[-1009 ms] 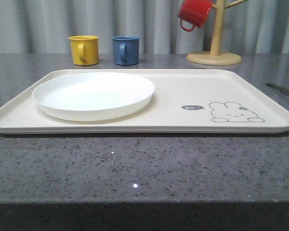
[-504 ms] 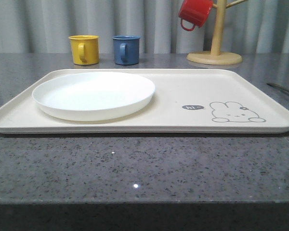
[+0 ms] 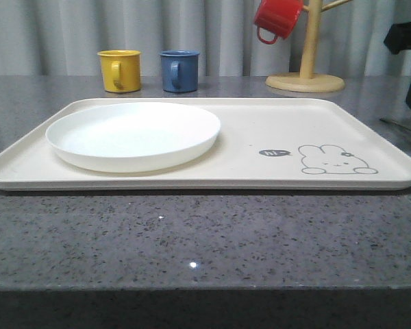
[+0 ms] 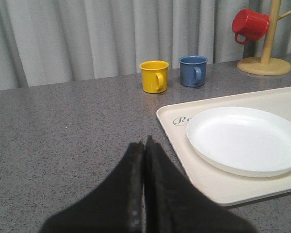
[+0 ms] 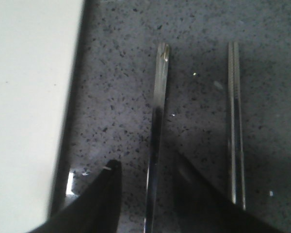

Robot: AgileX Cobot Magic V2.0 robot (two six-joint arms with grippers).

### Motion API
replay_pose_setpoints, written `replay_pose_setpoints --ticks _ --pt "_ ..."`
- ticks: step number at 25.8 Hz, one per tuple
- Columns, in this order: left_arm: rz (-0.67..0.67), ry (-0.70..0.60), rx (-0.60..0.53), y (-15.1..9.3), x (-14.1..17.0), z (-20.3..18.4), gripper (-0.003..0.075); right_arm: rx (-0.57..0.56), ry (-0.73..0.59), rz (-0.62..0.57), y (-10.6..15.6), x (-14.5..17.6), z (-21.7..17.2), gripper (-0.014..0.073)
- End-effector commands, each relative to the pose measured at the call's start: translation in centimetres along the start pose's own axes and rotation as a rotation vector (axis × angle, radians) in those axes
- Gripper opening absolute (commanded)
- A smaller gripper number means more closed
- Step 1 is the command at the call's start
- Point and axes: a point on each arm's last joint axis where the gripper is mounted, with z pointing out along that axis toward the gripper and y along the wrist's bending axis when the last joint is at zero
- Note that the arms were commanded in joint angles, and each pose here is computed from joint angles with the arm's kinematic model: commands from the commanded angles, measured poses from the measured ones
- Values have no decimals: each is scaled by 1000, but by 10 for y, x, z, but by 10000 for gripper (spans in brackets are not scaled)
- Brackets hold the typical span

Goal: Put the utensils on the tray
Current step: 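Grasp the silver fork with the right gripper and lift it, then lower the fork onto the tray beside the plate and release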

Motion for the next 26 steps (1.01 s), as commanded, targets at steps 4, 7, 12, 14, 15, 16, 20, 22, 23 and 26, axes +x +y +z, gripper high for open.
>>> replay_pose_setpoints --ticks 4,7,12,14,15,16,20,22,23,26 --pt "-20 -84 -8 1 -14 -2 -18 3 -42 -2 -1 -12 6 285" --pt "-20 -84 -8 1 -14 -2 -18 3 -38 -2 -1 -12 7 246" --pt "-20 -84 -8 1 -14 -2 -18 3 -37 -2 -1 -12 7 44" --pt "-20 -84 -8 1 -14 -2 -18 3 -37 -2 -1 -12 7 -10" --pt "-20 -84 -8 1 -14 -2 -18 3 -37 -2 -1 -12 7 -31" --pt "-20 -84 -8 1 -14 -2 -18 3 -42 -2 -1 -13 6 -36" --pt "-20 -84 -8 1 -14 -2 -18 -1 -96 -6 0 -19 -18 -11" --pt "-20 -84 -8 1 -14 -2 -18 -18 -137 23 7 -23 -37 -12" --pt "-20 -84 -8 1 -14 -2 -18 -31 -153 35 12 -25 -46 -18" --pt "-20 -84 -8 1 -14 -2 -18 -93 -177 19 46 -30 -68 -32"
